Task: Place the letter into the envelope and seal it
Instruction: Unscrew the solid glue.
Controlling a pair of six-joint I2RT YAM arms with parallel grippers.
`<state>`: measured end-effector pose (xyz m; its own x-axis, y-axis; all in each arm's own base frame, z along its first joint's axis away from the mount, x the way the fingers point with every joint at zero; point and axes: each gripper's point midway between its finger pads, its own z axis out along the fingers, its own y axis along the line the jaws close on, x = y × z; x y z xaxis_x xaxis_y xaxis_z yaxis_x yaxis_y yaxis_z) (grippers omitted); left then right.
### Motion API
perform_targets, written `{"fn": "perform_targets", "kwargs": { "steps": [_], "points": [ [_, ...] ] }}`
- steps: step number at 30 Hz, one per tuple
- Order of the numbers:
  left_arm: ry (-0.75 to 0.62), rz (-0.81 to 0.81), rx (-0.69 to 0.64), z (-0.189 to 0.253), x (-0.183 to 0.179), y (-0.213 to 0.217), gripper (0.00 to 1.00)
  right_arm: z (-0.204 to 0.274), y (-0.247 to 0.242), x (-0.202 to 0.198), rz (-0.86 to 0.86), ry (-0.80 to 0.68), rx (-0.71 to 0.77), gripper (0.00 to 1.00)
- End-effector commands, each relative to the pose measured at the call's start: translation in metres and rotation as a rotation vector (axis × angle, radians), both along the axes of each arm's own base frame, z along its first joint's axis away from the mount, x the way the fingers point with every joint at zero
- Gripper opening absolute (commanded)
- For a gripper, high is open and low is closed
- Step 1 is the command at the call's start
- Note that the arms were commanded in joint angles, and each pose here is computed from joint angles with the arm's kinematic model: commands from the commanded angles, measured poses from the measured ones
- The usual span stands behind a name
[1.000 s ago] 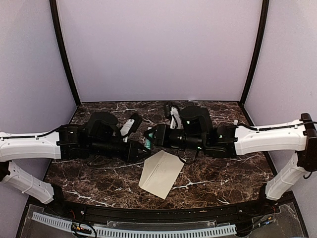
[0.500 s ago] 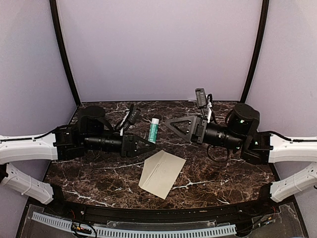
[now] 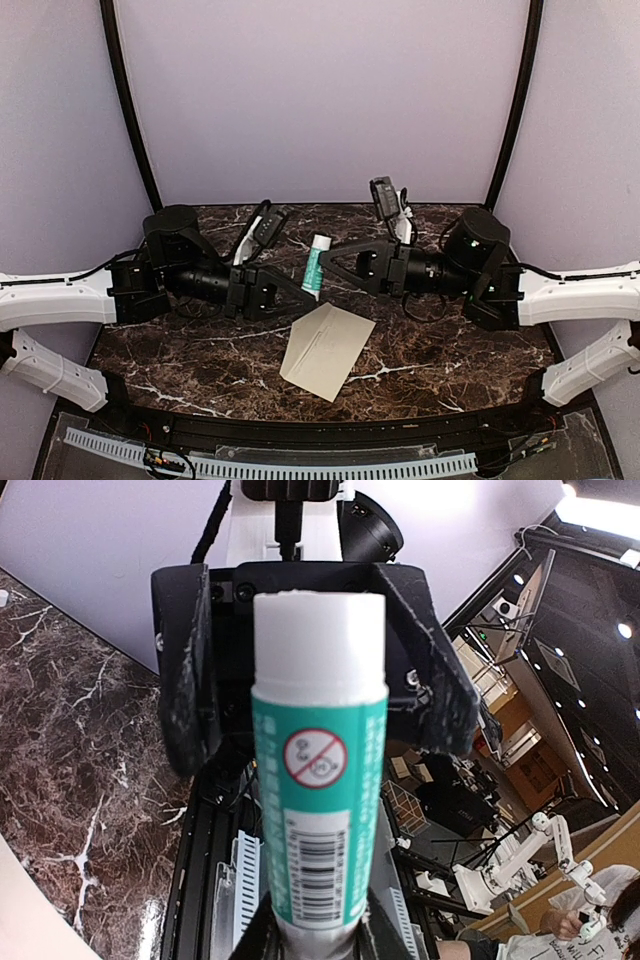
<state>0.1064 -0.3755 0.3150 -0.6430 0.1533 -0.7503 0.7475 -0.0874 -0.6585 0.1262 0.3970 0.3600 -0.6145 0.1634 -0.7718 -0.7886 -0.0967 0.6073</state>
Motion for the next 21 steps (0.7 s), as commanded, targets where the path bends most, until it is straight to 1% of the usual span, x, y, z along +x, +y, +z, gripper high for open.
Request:
{"fn": "perform_targets", "kwargs": {
  "steps": [1, 4, 6, 11, 13, 16, 21],
  "points": [
    [-0.033, -0.051, -0.064, 0.019, -0.010, 0.002, 0.00, 0.032, 0.003, -0.013, 0.071, -0.057, 0.090, 0.51],
    [-0.031, -0.058, -0.063, 0.017, -0.010, -0.001, 0.00, 0.032, 0.007, -0.012, 0.073, -0.050, 0.089, 0.49],
    [-0.029, -0.051, -0.060, 0.015, -0.008, -0.002, 0.00, 0.029, 0.009, -0.009, 0.064, -0.041, 0.081, 0.46],
    [-0.034, -0.032, -0.059, 0.014, -0.003, -0.005, 0.00, 0.019, 0.011, -0.003, 0.034, -0.014, 0.066, 0.24],
    [-0.040, 0.008, -0.047, 0.011, 0.003, -0.006, 0.00, 0.016, 0.011, 0.001, 0.008, -0.005, 0.051, 0.15],
    [-0.053, 0.174, 0.012, 0.003, 0.030, -0.005, 0.00, 0.011, 0.010, 0.008, -0.034, -0.003, 0.026, 0.07],
    [-0.051, 0.300, 0.129, -0.020, 0.055, -0.005, 0.00, -0.008, 0.015, 0.025, -0.137, 0.027, -0.084, 0.03]
  ]
}}
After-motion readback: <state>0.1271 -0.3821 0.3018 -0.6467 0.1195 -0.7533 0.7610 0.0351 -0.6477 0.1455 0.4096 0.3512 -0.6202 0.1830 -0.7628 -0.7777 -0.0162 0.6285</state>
